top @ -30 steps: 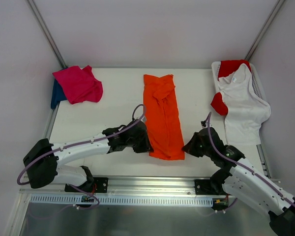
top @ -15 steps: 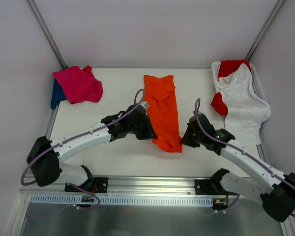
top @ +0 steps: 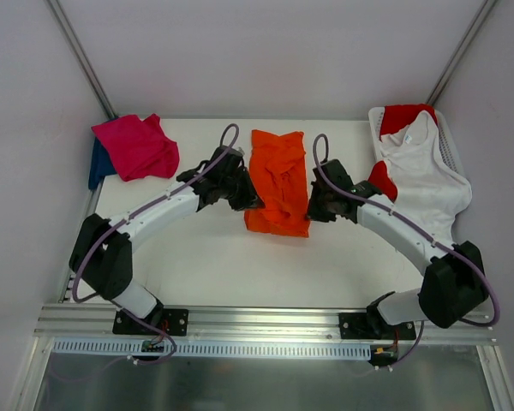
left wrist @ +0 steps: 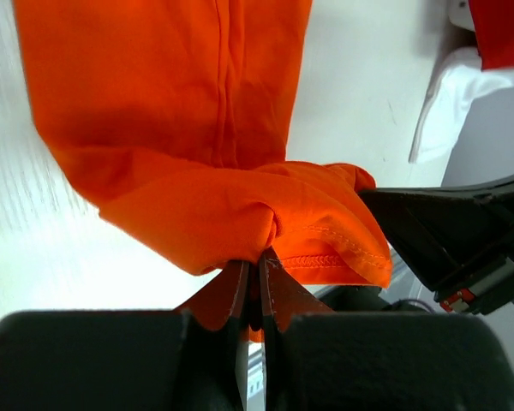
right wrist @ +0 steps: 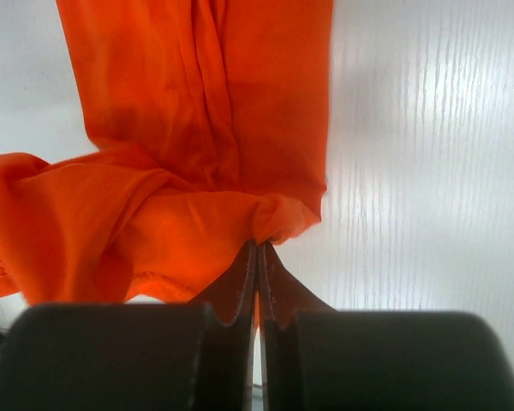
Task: Fold and stack the t-shirts
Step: Fold the tshirt
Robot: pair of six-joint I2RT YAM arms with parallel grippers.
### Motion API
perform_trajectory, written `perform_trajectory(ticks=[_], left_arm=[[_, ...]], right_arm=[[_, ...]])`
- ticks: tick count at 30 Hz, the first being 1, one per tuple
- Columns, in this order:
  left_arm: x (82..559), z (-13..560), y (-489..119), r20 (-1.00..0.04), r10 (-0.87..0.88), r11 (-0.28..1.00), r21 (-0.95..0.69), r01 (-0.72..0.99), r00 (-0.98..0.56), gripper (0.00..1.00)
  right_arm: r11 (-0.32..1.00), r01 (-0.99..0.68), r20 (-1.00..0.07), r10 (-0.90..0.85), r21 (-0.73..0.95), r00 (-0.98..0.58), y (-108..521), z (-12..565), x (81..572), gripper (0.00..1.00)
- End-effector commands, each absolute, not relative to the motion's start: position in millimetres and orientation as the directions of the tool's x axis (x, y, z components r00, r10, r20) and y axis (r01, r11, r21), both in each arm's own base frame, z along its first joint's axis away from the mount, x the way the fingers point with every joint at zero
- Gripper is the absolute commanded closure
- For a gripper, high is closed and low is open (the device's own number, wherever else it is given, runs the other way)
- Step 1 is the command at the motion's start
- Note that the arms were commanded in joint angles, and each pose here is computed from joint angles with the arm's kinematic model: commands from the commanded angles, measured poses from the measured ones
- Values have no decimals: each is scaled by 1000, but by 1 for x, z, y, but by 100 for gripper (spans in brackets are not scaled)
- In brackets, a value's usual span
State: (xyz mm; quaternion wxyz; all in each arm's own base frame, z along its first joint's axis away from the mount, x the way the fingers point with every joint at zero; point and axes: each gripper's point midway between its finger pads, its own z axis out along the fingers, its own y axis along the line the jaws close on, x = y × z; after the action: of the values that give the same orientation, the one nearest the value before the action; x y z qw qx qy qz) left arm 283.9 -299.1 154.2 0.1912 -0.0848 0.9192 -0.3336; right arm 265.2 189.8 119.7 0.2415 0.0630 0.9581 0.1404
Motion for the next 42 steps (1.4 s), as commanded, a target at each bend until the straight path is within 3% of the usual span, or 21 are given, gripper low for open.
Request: perform_trajectory(ticks=[1, 19, 29, 31, 32, 33, 34, 35, 36, 37, 42], left_arm=[[306, 162, -309, -324, -255, 760, -650, 18, -911, 100], [395, 122, -317, -257, -309, 756, -650, -73, -916, 100], [430, 89, -301, -216, -346, 758, -638, -137, -913, 100], [434, 86, -302, -209, -342, 754, -644, -134, -916, 83], [436, 78, -299, -196, -342, 755, -640, -144, -919, 67], [437, 76, -300, -193, -339, 752, -643, -142, -921, 35], [439, 75, -299, -194, -340, 752, -644, -143, -920, 25], [440, 69, -299, -191, -336, 756, -639, -144, -922, 16], [442, 69, -299, -196, -337, 757, -638, -141, -921, 3], [443, 67, -299, -197, -334, 758, -637, -139, -922, 1], [450, 66, -293, -218, -336, 765, -631, -130, -916, 1]], right_arm=[[956, 19, -458, 157, 292, -875, 196, 123, 288, 100], [952, 66, -462, 205, 300, -863, 210, 103, 387, 99], [939, 77, -439, 228, 334, -869, 210, 99, 413, 100], [940, 89, -432, 233, 329, -871, 208, 95, 414, 100], [940, 91, -430, 234, 328, -872, 208, 93, 414, 99], [940, 95, -424, 236, 327, -874, 207, 91, 413, 97], [941, 99, -419, 236, 323, -877, 206, 88, 412, 70], [941, 104, -415, 238, 322, -878, 206, 86, 411, 52], [942, 114, -412, 244, 316, -878, 204, 84, 411, 14], [942, 122, -414, 251, 313, -875, 202, 84, 411, 1], [945, 134, -397, 250, 298, -883, 199, 75, 404, 1]])
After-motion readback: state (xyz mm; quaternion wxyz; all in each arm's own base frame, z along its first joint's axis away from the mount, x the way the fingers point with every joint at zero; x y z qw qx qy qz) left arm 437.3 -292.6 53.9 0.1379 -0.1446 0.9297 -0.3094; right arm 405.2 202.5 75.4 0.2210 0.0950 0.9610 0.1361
